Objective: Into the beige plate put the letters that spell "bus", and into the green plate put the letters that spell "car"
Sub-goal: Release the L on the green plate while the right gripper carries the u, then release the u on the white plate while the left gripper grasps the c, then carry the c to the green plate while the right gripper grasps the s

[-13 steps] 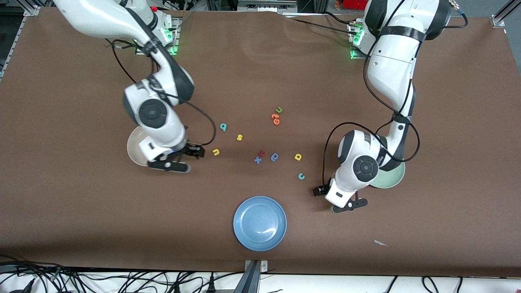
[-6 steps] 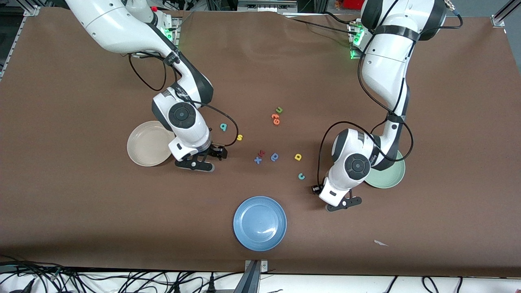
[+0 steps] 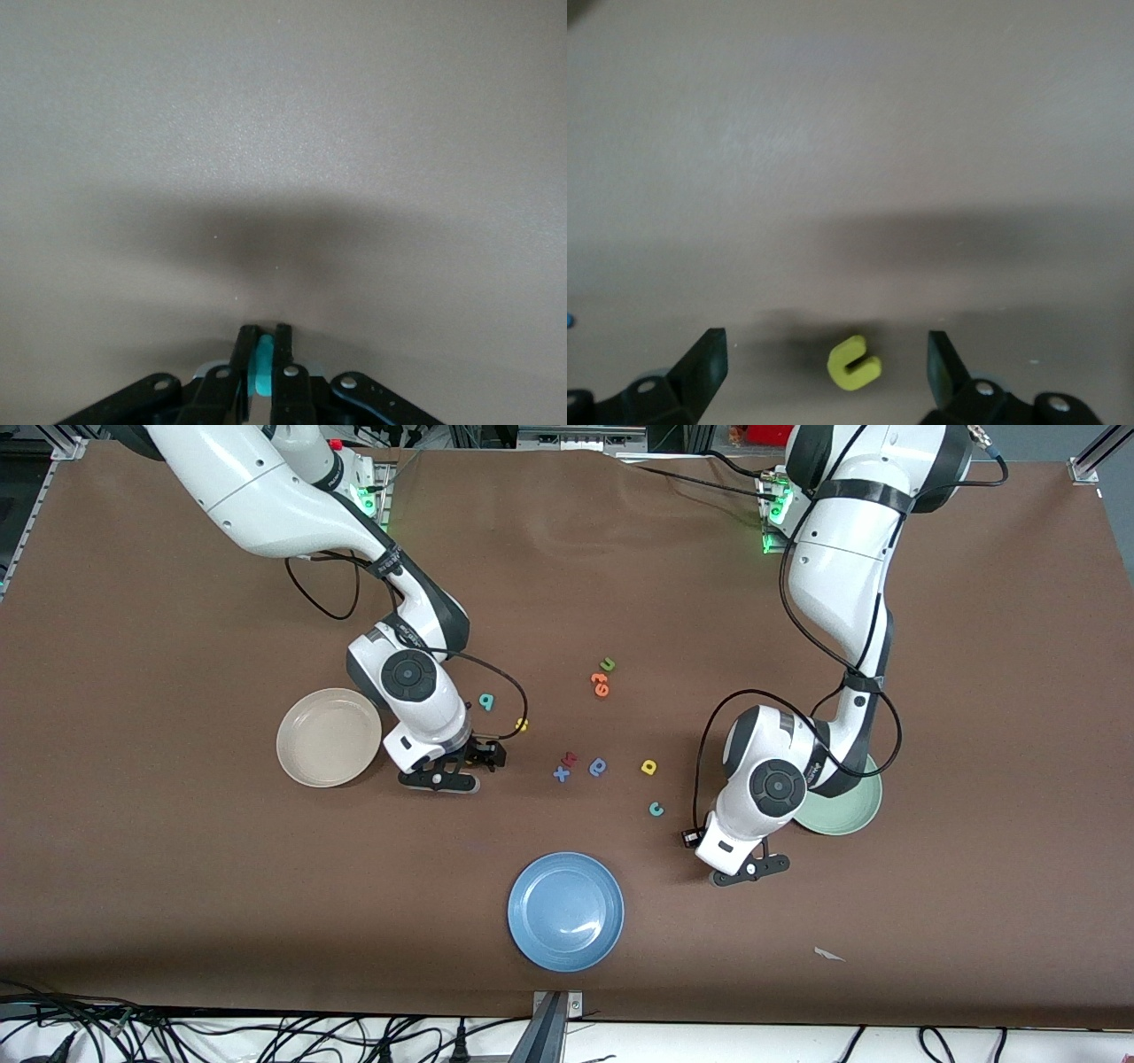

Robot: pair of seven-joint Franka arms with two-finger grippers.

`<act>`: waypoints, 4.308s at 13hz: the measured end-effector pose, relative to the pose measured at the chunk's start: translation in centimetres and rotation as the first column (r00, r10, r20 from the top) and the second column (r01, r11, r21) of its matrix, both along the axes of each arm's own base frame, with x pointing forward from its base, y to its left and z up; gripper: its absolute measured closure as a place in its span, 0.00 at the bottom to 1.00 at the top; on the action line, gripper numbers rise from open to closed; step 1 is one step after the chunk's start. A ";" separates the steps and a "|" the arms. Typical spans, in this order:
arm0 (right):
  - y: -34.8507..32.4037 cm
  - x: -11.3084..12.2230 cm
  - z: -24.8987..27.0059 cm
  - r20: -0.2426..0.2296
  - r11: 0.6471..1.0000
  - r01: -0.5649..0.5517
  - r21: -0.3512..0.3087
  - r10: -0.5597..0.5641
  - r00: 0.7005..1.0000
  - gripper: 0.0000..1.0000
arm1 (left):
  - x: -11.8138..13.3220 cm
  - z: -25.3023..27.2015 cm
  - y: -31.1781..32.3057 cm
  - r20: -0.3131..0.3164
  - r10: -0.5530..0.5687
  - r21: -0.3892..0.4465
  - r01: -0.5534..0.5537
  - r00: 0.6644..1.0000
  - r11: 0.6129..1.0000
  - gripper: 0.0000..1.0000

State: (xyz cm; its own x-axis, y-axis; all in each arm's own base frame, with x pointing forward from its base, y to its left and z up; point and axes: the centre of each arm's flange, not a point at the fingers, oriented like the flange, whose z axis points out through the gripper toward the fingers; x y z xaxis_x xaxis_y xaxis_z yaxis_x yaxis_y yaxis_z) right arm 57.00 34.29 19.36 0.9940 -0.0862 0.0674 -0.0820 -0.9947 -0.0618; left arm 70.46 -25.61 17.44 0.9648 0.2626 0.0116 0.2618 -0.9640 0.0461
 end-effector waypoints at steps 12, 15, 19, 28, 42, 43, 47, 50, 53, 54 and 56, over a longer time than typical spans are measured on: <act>-0.6 -2.6 -2.7 -0.003 0.998 -0.051 -0.022 0.051 0.999 0.12 | 0.9 6.0 15.5 -0.318 -0.388 0.035 0.420 0.865 0.907 0.89; -0.7 -2.6 -2.5 0.009 0.998 -0.060 -0.023 0.060 0.998 0.30 | 0.1 7.4 18.7 -0.301 -0.418 0.011 0.441 0.857 0.897 0.89; -0.6 -2.5 -2.2 0.019 0.998 -0.064 -0.020 0.065 0.998 0.45 | -4.5 8.1 20.8 -0.145 -0.418 0.045 0.429 0.897 0.902 0.89; -0.9 -2.4 -1.7 0.036 0.997 -0.072 -0.021 0.073 0.997 0.70 | -6.2 9.1 10.6 -0.046 -0.349 0.066 0.351 0.936 0.934 0.15; -20.6 0.4 4.6 -0.008 0.961 -0.253 -0.111 0.254 0.967 0.70 | -4.4 1.0 -7.0 -0.090 0.291 -0.014 -0.293 0.953 0.956 0.00; -21.4 0.2 4.3 -0.017 0.962 -0.249 -0.107 0.249 0.968 0.69 | -4.3 0.9 -7.3 -0.090 0.309 -0.013 -0.311 0.947 0.950 0.03; -20.7 -0.9 3.6 -0.036 0.961 -0.260 -0.098 0.257 0.966 0.30 | -4.7 0.5 -8.2 -0.094 0.355 -0.007 -0.357 0.930 0.934 0.22; -19.6 -1.1 4.0 -0.028 0.959 -0.270 -0.091 0.269 0.963 0.00 | -4.7 0.4 -8.2 -0.094 0.363 -0.007 -0.366 0.927 0.931 0.36; -15.7 -1.8 5.7 0.000 0.962 -0.266 -0.069 0.266 0.964 0.00 | -4.6 0.1 -8.3 -0.095 0.378 -0.004 -0.380 0.921 0.925 0.48; -14.6 -2.1 6.1 0.003 0.965 -0.255 -0.060 0.255 0.967 0.00 | -4.6 -0.1 -8.4 -0.095 0.383 -0.004 -0.385 0.919 0.923 0.49; -11.4 -3.0 6.5 0.004 0.973 -0.230 -0.037 0.230 0.973 0.00 | -4.5 -0.2 -8.4 -0.094 0.391 -0.004 -0.393 0.916 0.920 0.53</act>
